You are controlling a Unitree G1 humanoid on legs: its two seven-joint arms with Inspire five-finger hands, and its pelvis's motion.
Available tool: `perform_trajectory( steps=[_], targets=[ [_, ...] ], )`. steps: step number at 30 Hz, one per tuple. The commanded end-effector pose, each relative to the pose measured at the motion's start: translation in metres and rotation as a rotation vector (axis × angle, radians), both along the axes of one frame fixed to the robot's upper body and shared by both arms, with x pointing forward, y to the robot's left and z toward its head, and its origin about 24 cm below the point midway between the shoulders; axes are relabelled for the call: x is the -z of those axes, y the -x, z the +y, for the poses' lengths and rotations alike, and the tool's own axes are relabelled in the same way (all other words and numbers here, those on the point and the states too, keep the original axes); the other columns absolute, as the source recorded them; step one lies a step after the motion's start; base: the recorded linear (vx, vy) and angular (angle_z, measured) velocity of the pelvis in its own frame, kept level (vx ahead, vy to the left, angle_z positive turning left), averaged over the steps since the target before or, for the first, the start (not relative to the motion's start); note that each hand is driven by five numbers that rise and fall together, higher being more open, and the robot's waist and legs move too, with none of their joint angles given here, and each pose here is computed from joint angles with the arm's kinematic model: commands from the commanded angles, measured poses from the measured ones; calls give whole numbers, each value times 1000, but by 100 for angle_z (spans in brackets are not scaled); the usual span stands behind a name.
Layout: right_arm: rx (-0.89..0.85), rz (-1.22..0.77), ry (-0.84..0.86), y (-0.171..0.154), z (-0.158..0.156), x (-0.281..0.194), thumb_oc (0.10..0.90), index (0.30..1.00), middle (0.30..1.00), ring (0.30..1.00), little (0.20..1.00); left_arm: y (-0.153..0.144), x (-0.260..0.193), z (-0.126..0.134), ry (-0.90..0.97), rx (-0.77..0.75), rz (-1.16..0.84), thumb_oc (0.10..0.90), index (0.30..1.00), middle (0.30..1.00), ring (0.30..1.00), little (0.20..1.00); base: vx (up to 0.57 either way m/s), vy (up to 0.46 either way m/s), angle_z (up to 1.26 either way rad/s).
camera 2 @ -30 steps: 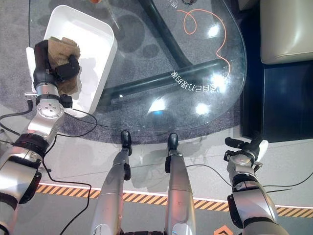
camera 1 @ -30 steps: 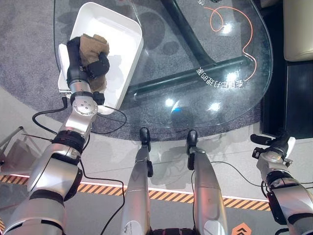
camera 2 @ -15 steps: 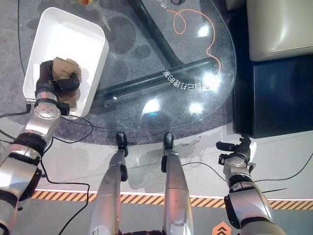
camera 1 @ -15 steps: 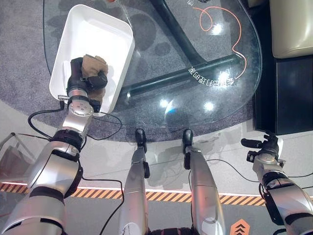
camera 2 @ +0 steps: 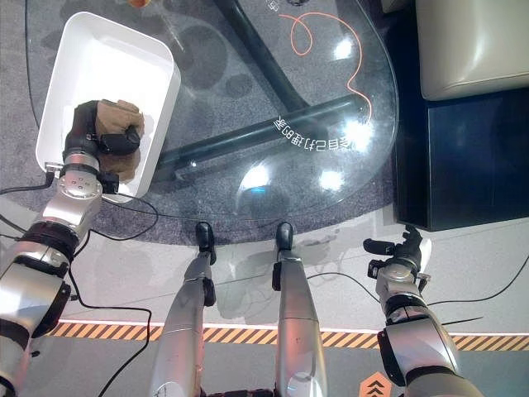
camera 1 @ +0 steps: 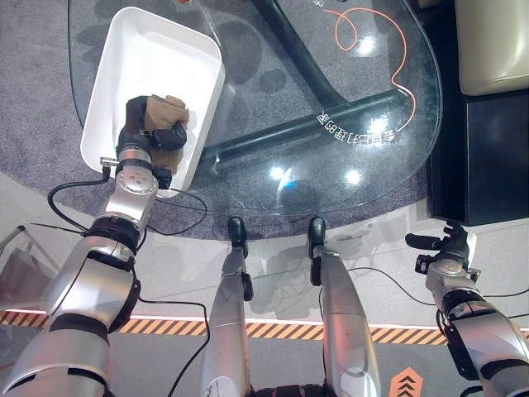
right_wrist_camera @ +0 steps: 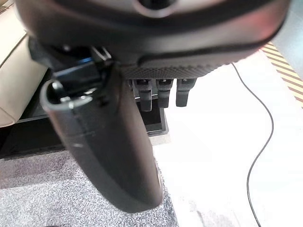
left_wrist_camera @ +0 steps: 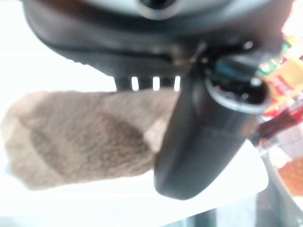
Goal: Wipe the table with a cloth and put it in the basket.
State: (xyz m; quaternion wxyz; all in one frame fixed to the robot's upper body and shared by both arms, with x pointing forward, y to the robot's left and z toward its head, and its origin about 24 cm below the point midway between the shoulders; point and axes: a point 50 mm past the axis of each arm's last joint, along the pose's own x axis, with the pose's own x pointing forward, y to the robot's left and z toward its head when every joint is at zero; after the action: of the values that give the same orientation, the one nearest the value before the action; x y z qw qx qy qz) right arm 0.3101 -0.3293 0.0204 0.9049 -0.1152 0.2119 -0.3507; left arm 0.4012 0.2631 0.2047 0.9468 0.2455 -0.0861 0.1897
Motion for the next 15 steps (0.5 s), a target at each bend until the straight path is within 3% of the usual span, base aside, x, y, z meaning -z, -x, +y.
perform_trajectory(
  steps=[1, 15],
  targets=[
    [26, 37, 69, 12, -15, 1, 800, 900, 900, 900, 900, 6, -69, 17, -8, -83, -234, 800, 900, 900, 900, 900, -5, -6, -4],
    [17, 31, 54, 12, -10, 5, 800, 900, 900, 900, 900, 9, -73, 16, -36, -91, -282, 800, 900, 900, 900, 900, -1, -1, -1]
  ],
)
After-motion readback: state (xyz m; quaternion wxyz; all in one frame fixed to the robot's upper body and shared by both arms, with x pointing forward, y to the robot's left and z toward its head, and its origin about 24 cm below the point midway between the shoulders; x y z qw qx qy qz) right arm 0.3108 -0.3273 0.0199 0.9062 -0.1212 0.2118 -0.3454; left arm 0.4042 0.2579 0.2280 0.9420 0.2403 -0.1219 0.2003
